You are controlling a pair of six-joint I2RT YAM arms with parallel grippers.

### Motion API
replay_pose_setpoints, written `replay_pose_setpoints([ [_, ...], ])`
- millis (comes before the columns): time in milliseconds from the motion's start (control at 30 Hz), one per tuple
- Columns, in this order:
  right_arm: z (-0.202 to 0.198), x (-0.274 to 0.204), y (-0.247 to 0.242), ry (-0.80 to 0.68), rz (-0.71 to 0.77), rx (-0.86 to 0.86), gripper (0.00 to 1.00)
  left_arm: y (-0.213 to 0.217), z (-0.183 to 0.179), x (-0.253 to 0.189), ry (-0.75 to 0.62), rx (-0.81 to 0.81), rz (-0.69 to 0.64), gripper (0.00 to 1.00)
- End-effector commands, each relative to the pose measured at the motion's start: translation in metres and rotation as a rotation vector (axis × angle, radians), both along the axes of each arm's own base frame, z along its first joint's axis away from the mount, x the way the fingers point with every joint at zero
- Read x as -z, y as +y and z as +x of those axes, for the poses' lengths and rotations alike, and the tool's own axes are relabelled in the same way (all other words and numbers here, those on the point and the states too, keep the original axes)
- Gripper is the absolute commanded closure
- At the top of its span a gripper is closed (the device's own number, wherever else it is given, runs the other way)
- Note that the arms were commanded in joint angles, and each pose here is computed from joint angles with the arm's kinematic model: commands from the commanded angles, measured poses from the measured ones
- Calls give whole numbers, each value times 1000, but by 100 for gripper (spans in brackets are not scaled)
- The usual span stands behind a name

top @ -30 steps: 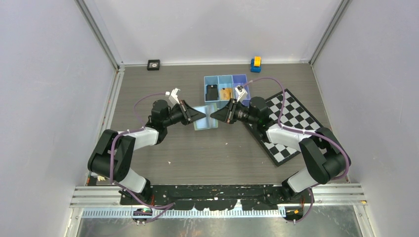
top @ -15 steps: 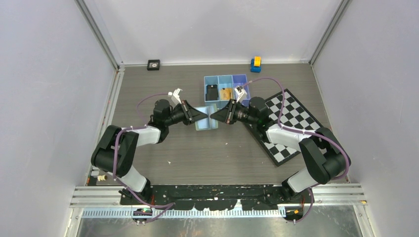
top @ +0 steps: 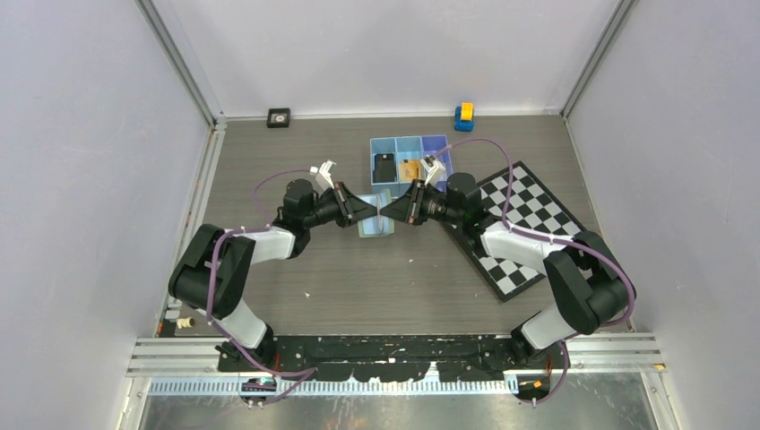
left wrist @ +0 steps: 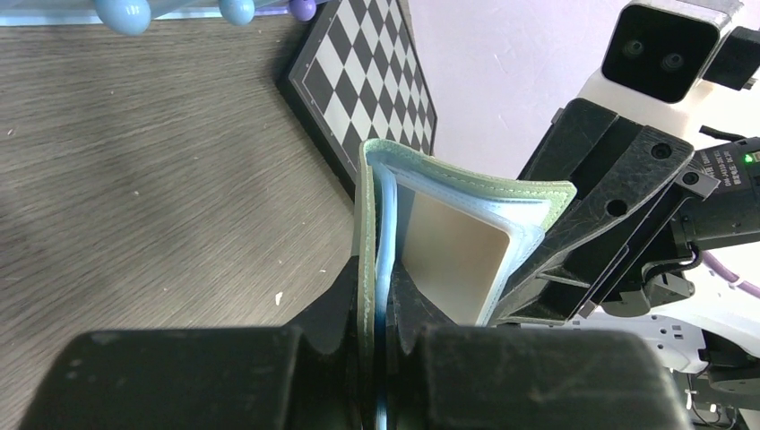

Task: Take the credit cards out of the card holder
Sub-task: Remove the credit card from the card holder.

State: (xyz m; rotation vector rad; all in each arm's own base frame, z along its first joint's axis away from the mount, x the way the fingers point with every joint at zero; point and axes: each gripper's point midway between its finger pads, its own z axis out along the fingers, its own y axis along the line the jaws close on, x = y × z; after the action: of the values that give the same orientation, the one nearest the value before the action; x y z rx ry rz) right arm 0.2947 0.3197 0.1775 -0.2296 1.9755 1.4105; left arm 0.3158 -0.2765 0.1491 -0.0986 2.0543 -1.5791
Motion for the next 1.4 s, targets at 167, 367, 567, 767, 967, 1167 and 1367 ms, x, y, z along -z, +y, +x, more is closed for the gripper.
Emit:
replay_pose_setpoints([
  [167,15,-6,-11,-42,-59,114,100,-11,-7,-38,-131,56,-29,86],
  [367,18,-5,-14,-31,-52,127,100,-5,-8,-42,-155,29,-22,53],
  [567,17,-6,-13,-26,-40,116,99,-5,-12,-48,-192,36,-44,43],
  [767,11,-12,-6,-30,1,62,99,-6,-10,-45,-181,37,-39,47],
  [967,6,-20,-2,-49,38,29,100,-4,-7,-36,-154,20,3,42],
  [1167,4,-21,-2,-51,42,24,100,2,-4,-27,-137,-15,74,47],
  [1367,7,-20,-4,-47,38,47,99,2,-3,-29,-137,-14,65,61],
])
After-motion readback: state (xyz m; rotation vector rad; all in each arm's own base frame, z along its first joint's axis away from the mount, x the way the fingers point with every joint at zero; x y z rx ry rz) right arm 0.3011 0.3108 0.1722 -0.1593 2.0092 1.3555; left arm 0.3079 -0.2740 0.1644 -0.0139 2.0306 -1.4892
